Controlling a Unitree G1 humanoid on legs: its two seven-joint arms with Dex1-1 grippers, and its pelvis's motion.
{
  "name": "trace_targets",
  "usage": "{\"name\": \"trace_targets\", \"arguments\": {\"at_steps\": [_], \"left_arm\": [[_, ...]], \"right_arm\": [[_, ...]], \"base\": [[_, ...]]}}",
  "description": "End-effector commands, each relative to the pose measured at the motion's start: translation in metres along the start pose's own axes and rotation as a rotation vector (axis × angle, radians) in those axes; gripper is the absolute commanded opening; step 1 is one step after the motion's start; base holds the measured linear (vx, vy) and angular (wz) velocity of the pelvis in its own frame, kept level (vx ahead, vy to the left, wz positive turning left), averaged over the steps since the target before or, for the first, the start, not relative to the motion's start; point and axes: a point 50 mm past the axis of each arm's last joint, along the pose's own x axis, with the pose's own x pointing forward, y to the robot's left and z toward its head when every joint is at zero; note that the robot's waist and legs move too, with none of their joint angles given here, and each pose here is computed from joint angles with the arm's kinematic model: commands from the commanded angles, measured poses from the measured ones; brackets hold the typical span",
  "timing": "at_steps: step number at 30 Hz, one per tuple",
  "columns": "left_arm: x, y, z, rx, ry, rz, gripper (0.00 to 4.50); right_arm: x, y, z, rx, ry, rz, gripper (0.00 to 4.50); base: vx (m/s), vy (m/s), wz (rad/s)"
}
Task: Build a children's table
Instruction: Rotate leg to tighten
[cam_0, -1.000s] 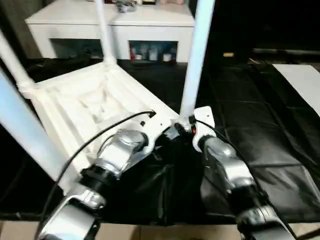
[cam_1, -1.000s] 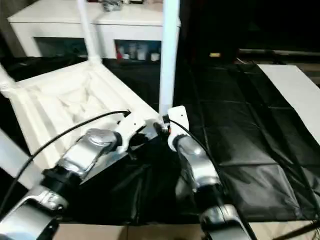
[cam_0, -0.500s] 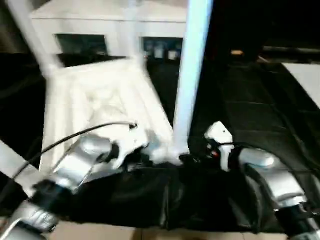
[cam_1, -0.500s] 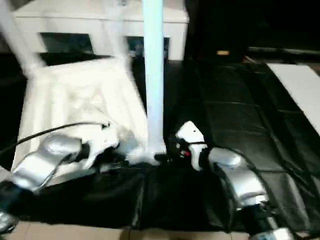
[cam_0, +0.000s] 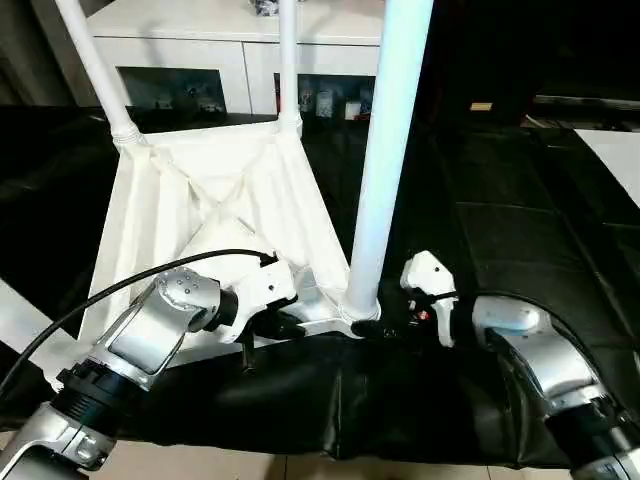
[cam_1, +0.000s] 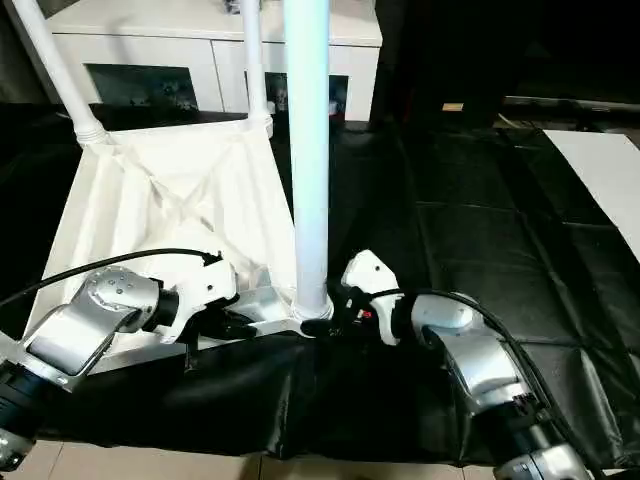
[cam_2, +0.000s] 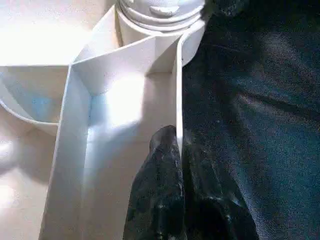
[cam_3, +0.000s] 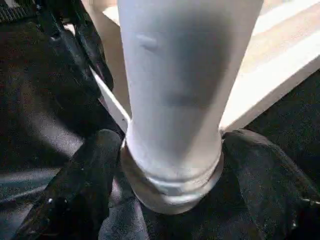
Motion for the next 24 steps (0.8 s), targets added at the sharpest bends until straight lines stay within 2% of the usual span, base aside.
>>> {"name": "trace_targets", "arguments": {"at_steps": [1, 3, 8, 19, 21, 23, 24], "left_arm": [[0.007, -0.008, -0.006, -0.013, 0.034, -0.065, 0.00], [0.007, -0.008, -0.007, -0.014, 0.034, -0.063, 0.00], [0.007, -0.008, -0.007, -0.016, 0.037, -0.062, 0.00], [0.007, -0.008, -0.010, -0.026, 0.048, -0.058, 0.00], [0.008, -0.006, -0.010, -0.038, 0.047, -0.033, 0.00], [0.015, 0.004, -0.007, -0.076, 0.025, 0.066, 0.00], [0.019, 0.009, -0.004, -0.097, 0.014, 0.124, 0.00]], "right_arm": [[0.001, -0.001, 0.003, -0.014, -0.007, 0.006, 3.28], [0.002, -0.002, 0.002, -0.013, -0.010, 0.007, 2.96], [0.002, -0.002, 0.002, -0.008, -0.016, 0.012, 2.60], [0.003, 0.001, -0.001, 0.005, -0.009, 0.049, 2.53], [0.006, -0.003, -0.003, 0.004, 0.002, -0.013, 2.53], [0.014, -0.018, -0.007, 0.028, 0.026, -0.221, 2.53], [0.018, -0.024, -0.010, 0.072, 0.029, -0.321, 2.53]], "base": [[0.000, 0.000, 0.00], [0.000, 0.000, 0.00], [0.000, 0.000, 0.00], [0.000, 0.000, 0.00], [0.000, 0.000, 0.00], [0.000, 0.000, 0.00], [0.000, 0.000, 0.00]]}}
